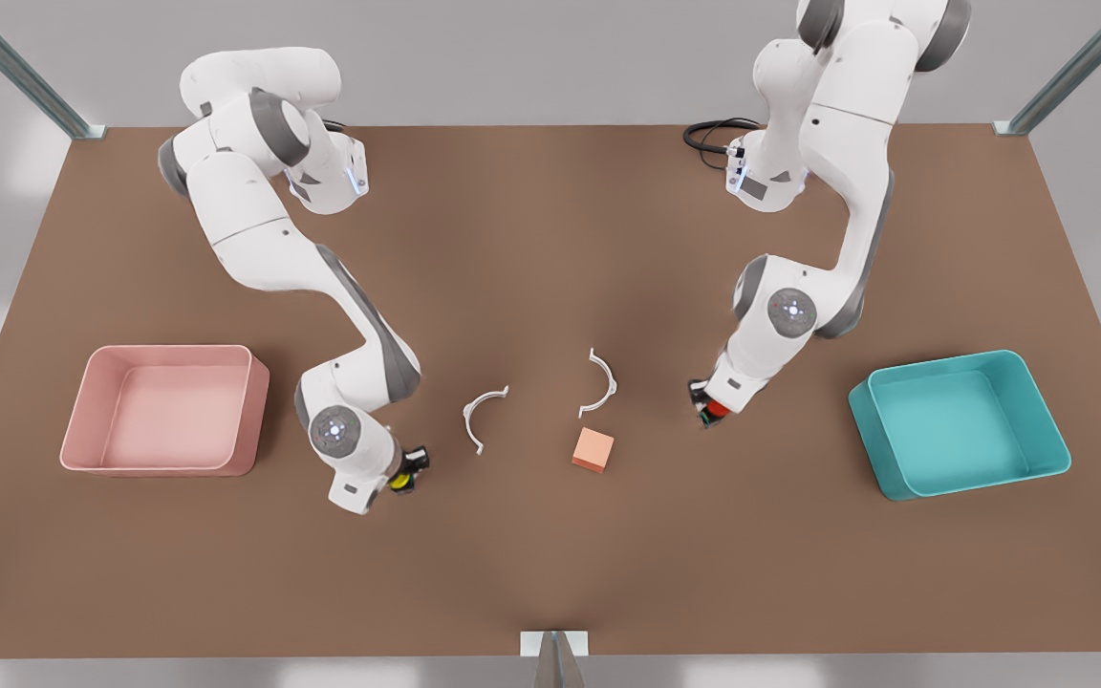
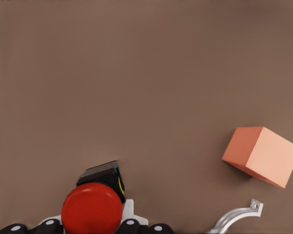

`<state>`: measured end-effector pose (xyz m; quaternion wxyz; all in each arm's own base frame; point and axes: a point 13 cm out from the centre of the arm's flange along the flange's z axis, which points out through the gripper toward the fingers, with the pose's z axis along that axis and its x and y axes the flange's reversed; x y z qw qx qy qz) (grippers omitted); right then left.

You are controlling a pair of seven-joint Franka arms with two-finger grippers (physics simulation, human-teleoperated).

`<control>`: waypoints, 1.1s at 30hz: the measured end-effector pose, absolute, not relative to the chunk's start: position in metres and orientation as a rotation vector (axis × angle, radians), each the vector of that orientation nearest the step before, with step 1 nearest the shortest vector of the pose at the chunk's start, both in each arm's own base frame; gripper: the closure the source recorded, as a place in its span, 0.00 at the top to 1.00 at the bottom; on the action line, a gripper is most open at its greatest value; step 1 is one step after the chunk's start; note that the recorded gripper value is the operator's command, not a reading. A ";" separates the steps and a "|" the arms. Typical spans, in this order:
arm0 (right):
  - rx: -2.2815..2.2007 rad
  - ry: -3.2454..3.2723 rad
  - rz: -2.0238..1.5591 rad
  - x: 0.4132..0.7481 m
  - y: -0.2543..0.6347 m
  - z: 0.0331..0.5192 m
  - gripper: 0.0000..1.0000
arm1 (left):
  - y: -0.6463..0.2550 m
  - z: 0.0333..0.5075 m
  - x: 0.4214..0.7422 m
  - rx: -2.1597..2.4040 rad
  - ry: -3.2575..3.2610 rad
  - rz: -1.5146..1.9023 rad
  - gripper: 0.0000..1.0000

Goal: Place the red button in the blue storage box with the left arm, and place the yellow button in the pink storage box with the right arm

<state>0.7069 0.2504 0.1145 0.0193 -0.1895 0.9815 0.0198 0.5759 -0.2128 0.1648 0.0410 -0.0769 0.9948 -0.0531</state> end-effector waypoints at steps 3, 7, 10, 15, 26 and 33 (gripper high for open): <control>-0.577 2.989 0.019 0.707 0.230 0.184 0.46 | -0.151 0.191 0.573 -0.342 3.024 -0.158 0.49; -0.507 3.002 -0.079 0.657 0.156 0.247 0.46 | -0.046 0.209 0.578 -0.519 3.011 -0.159 0.49; -0.413 3.043 -0.119 0.617 0.093 0.253 0.46 | 0.036 0.208 0.571 -0.620 3.016 -0.167 0.48; -0.183 3.091 -0.051 0.602 -0.028 0.239 0.46 | 0.129 0.198 0.559 -0.610 3.036 -0.180 0.48; -0.232 3.172 0.040 0.582 -0.124 0.172 1.00 | 0.198 0.138 0.558 -0.237 3.126 -0.241 1.00; -0.483 2.887 -0.109 0.694 0.002 0.429 1.00 | 0.137 0.263 0.607 0.143 3.000 -0.177 1.00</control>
